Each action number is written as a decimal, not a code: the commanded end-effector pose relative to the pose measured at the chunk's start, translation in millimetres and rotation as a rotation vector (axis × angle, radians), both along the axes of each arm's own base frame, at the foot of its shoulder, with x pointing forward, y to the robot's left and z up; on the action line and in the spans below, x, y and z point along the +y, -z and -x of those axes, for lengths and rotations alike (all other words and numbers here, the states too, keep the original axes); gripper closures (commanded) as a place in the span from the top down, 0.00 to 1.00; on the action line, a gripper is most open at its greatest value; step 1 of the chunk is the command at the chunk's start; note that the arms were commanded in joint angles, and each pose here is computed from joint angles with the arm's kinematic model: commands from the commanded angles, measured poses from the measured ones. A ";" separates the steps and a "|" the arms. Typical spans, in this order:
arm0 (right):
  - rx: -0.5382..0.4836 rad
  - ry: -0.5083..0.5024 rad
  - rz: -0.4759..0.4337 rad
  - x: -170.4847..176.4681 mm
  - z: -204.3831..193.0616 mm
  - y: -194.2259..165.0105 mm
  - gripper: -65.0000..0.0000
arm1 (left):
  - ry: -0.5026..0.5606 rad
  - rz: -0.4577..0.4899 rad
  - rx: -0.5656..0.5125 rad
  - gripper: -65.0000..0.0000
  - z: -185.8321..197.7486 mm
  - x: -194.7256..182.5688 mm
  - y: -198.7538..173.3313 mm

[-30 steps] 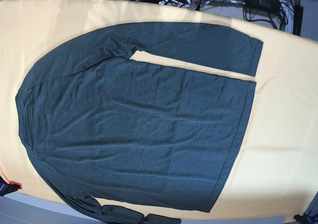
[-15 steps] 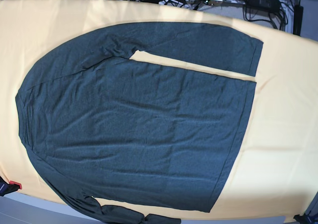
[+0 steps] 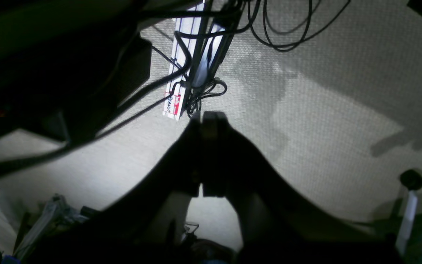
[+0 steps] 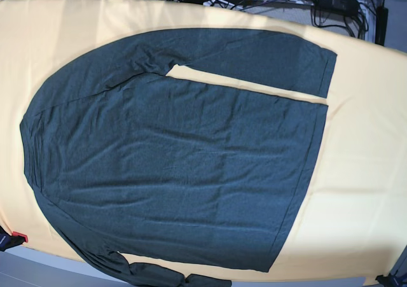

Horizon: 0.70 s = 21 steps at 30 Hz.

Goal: Fold the T-shirt properly

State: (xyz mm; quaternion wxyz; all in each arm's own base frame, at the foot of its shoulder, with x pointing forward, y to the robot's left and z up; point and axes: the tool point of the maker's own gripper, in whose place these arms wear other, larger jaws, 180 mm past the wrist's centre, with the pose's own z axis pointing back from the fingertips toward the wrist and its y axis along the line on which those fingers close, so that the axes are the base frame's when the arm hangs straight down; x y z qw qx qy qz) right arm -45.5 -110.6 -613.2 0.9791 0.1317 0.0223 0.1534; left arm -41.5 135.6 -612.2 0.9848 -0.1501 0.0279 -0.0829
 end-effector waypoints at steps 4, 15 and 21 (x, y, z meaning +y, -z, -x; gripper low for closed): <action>0.017 0.003 0.011 -15.1 27.4 -21.8 0.00 | 0.036 0.008 0.023 0.00 21.3 13.2 -19.0; -0.150 -0.083 0.041 -32.6 42.4 -113.8 0.00 | 0.156 0.090 -0.085 0.00 40.1 16.4 -99.4; -0.296 -0.090 0.048 -20.6 21.9 -187.0 0.00 | 0.095 0.106 -0.208 0.00 3.8 27.8 -158.7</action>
